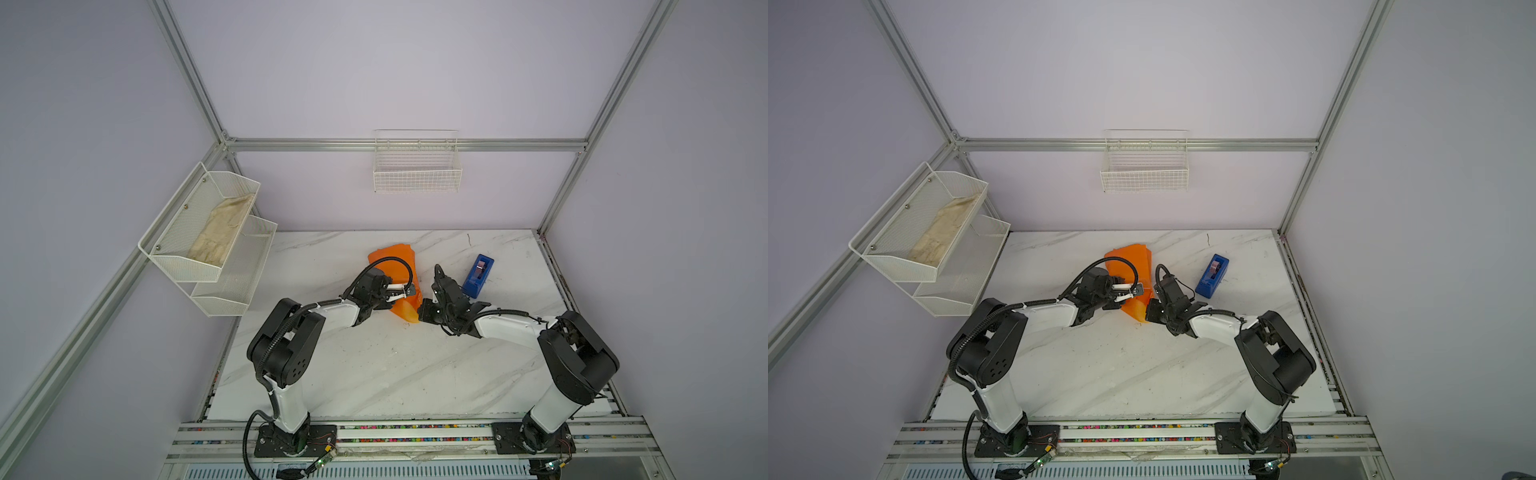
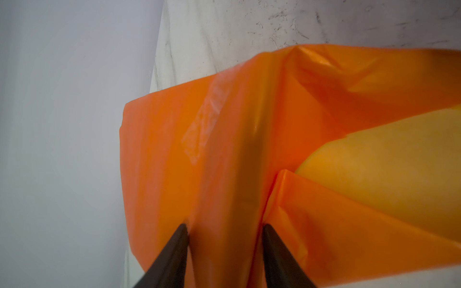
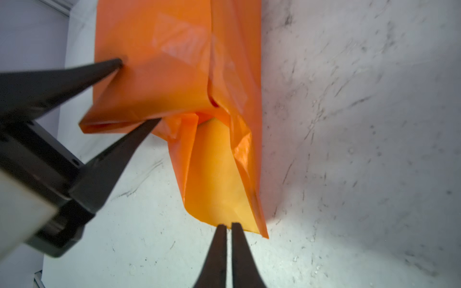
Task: Wrap a gift box in wrapping paper
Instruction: Fold the wrapping paper for the gift box.
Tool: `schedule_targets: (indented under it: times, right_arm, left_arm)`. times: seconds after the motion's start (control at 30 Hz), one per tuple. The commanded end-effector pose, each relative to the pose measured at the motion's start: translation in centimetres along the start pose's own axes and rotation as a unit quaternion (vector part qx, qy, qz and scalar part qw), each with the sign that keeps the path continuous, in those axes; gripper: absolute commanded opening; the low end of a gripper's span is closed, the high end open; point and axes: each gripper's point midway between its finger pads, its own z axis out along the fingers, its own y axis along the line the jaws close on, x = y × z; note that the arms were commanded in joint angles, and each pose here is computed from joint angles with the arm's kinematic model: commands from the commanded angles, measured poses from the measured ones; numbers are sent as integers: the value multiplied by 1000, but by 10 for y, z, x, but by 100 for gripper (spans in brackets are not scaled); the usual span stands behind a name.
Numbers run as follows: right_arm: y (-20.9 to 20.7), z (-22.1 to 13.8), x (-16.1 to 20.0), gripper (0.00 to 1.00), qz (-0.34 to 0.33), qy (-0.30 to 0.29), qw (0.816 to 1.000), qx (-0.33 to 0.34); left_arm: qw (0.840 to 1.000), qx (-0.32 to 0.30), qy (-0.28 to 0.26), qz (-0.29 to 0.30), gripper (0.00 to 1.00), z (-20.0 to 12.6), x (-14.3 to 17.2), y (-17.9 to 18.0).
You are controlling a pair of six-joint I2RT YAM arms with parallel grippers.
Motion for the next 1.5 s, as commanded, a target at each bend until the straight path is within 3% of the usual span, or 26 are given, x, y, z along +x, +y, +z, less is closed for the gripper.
schedule_targets:
  times: [0.0,0.17,0.4,0.67,0.9,1.33,1.47]
  right_arm:
    - [-6,0,-16,22,7,-8,1000,-7]
    - [-14,17,-31,25,10,-7,999,-30]
    - [4,27,-25,24,27,6,993,-116]
    - [-15,9,-33,24,37,-30,997,-59]
    - [-2,14,-27,29,29,-10,995,-92]
    - [5,29,-14,13,29,16,993,-110]
    - [11,27,-18,2,25,10,993,-114]
  left_arm:
    - [995,81,54,-7,46,9,28,-43]
    - [995,83,54,-7,46,10,28,-44]
    - [995,82,55,-7,46,9,28,-43]
    - [995,82,55,-7,46,9,28,-43]
    - [995,84,55,-7,46,10,28,-43]
    - [995,85,55,-7,46,10,28,-44]
    - [995,85,55,-7,46,10,29,-44]
